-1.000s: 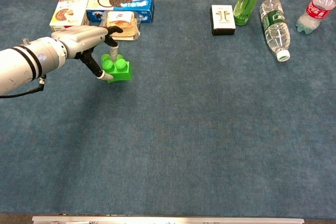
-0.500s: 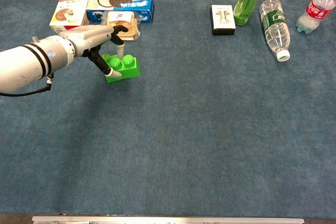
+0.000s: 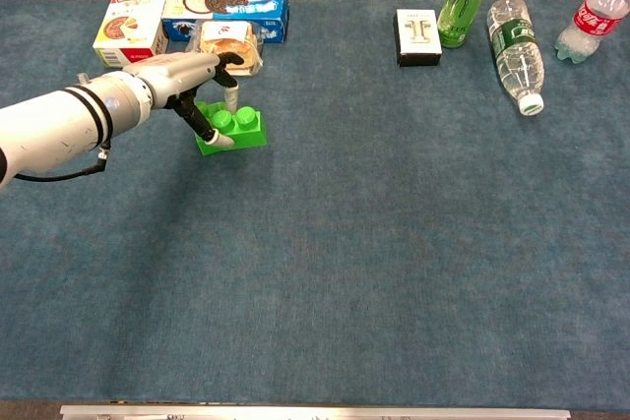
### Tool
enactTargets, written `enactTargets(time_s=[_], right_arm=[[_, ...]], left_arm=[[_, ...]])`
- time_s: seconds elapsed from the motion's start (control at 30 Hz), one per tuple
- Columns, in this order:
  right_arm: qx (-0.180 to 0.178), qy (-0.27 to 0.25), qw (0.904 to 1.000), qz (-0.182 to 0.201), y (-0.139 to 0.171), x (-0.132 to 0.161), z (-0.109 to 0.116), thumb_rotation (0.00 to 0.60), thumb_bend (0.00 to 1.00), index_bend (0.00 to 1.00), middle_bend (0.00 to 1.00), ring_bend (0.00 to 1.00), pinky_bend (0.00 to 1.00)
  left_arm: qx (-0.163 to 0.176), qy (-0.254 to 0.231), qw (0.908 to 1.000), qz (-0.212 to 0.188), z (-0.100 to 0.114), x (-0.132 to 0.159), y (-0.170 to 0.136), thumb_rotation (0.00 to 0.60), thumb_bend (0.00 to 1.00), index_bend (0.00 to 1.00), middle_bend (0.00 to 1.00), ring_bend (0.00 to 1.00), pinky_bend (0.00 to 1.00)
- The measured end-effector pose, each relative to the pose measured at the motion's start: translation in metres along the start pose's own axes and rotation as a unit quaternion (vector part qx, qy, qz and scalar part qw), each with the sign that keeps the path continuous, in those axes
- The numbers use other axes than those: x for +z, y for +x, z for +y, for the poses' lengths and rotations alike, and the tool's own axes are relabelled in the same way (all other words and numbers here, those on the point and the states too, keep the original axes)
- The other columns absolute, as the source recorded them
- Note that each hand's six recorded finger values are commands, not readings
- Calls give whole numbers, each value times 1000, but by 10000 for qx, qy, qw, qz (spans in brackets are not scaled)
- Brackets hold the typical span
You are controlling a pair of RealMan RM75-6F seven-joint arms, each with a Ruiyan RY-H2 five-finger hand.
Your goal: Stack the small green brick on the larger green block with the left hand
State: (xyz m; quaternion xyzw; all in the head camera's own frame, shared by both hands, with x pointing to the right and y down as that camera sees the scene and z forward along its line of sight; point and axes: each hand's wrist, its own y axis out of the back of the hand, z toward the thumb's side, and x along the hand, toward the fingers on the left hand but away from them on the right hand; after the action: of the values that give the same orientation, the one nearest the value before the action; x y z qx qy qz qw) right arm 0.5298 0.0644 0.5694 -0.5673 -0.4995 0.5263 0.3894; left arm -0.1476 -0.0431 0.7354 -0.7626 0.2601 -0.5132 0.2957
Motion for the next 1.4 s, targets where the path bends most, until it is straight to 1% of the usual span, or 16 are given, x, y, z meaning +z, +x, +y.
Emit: enactTargets(time_s=[0.3, 0.8, 1.13, 1.4], right_arm=[[7, 8, 10000, 0, 0, 0, -1, 600, 186, 283, 342, 271, 451], [4, 10, 10000, 1, 0, 0, -1, 600, 185, 283, 342, 271, 451], [4, 15, 10000, -4, 1, 0, -1, 600, 186, 283, 342, 271, 451], [-25, 1, 10000, -11, 2, 0, 1, 600, 185, 283, 342, 271, 451]], left_arm=[[-2, -36, 10000, 88, -1, -8, 1, 600, 193, 610, 2, 0, 121], [-20, -48, 9999, 124, -5, -20, -11, 600, 194, 610, 2, 0, 121], [14, -123, 9996, 253, -1, -34, -15, 600, 194, 611, 2, 0, 121], [18, -88, 9999, 111, 0, -25, -18, 600, 194, 613, 2, 0, 121]])
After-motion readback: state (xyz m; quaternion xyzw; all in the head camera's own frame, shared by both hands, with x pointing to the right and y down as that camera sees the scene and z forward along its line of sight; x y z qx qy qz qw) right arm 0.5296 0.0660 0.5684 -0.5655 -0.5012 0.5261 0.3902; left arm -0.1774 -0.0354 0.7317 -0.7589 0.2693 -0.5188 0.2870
